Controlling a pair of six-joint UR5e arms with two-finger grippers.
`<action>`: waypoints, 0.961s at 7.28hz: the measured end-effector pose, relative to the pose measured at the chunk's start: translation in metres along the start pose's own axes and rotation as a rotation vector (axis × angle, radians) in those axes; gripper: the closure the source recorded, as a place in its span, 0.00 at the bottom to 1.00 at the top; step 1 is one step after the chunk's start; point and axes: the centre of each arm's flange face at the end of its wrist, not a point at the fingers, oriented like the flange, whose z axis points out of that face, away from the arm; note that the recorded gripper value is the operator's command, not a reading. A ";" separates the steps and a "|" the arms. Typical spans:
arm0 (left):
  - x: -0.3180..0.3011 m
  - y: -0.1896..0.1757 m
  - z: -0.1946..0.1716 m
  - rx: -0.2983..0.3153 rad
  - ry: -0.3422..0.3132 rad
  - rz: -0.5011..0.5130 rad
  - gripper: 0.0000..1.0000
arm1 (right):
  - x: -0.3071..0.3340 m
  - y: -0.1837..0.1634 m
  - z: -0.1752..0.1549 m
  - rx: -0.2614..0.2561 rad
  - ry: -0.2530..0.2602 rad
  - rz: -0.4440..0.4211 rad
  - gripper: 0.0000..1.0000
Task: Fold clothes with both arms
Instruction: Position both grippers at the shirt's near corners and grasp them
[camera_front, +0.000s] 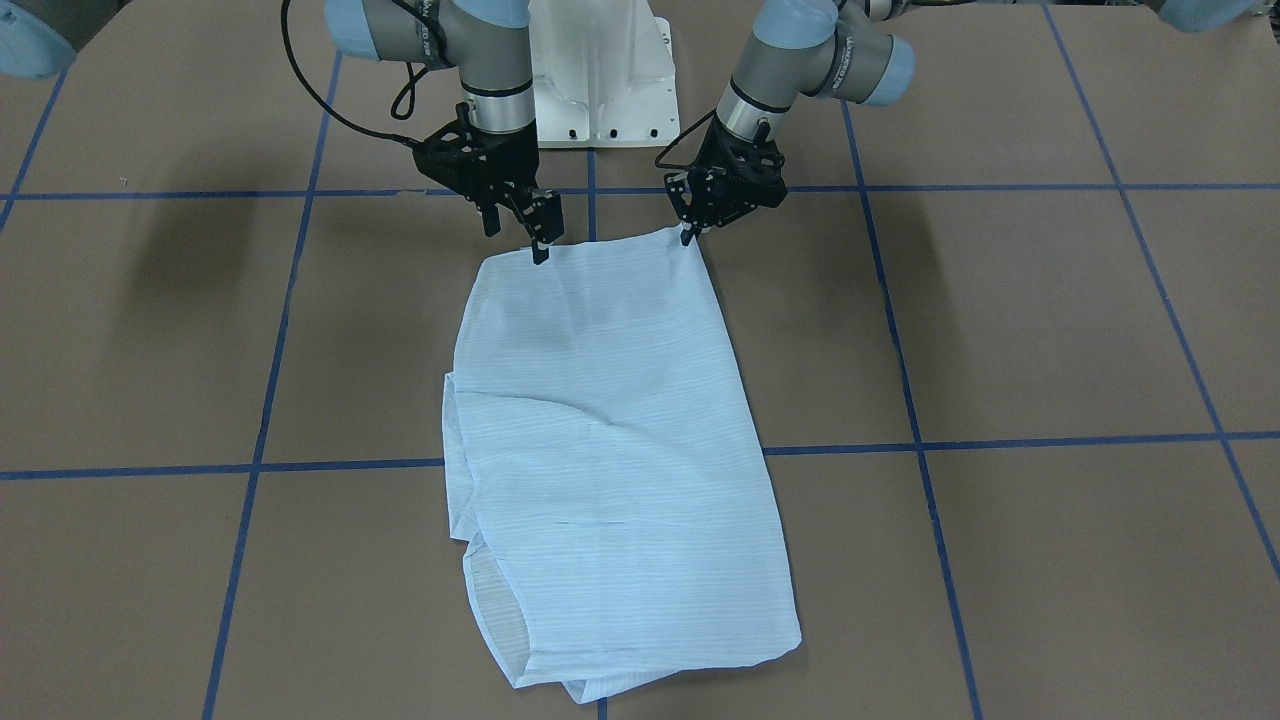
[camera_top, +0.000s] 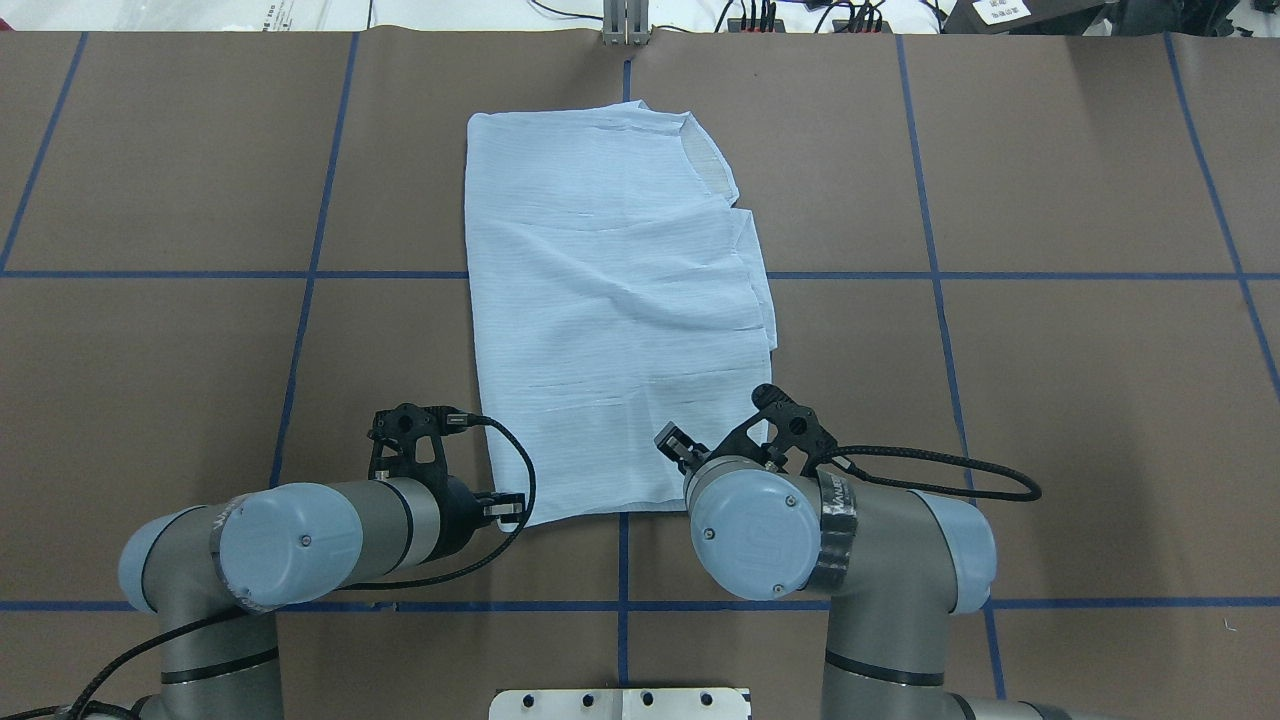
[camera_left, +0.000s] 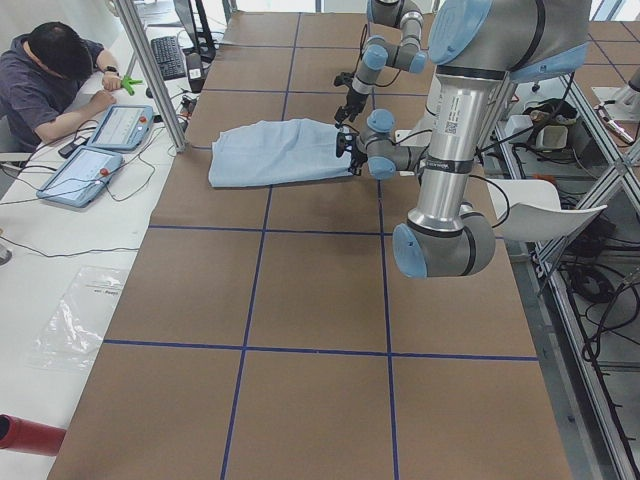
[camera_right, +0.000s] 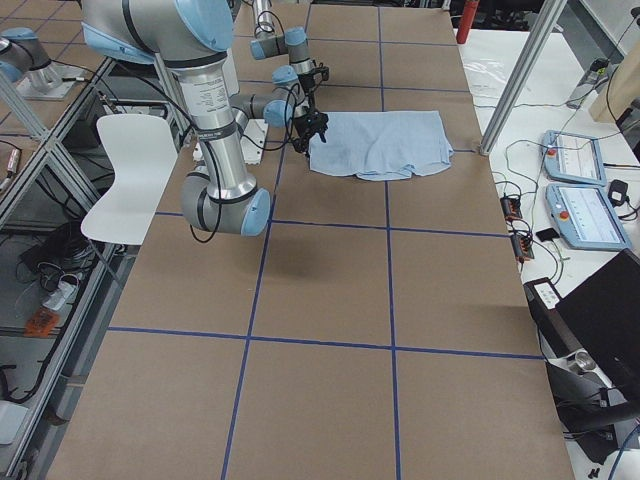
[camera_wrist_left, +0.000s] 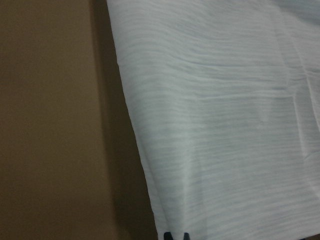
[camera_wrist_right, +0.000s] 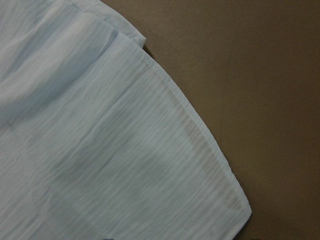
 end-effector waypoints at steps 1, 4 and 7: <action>0.000 0.000 0.000 0.000 0.001 0.000 1.00 | -0.002 0.010 0.011 0.008 0.020 0.005 0.08; 0.002 -0.001 -0.004 0.001 0.007 0.000 1.00 | -0.007 0.025 0.023 0.018 0.034 0.006 0.09; 0.003 -0.001 -0.005 0.002 0.011 -0.001 1.00 | -0.015 0.035 0.028 0.023 0.036 0.019 0.12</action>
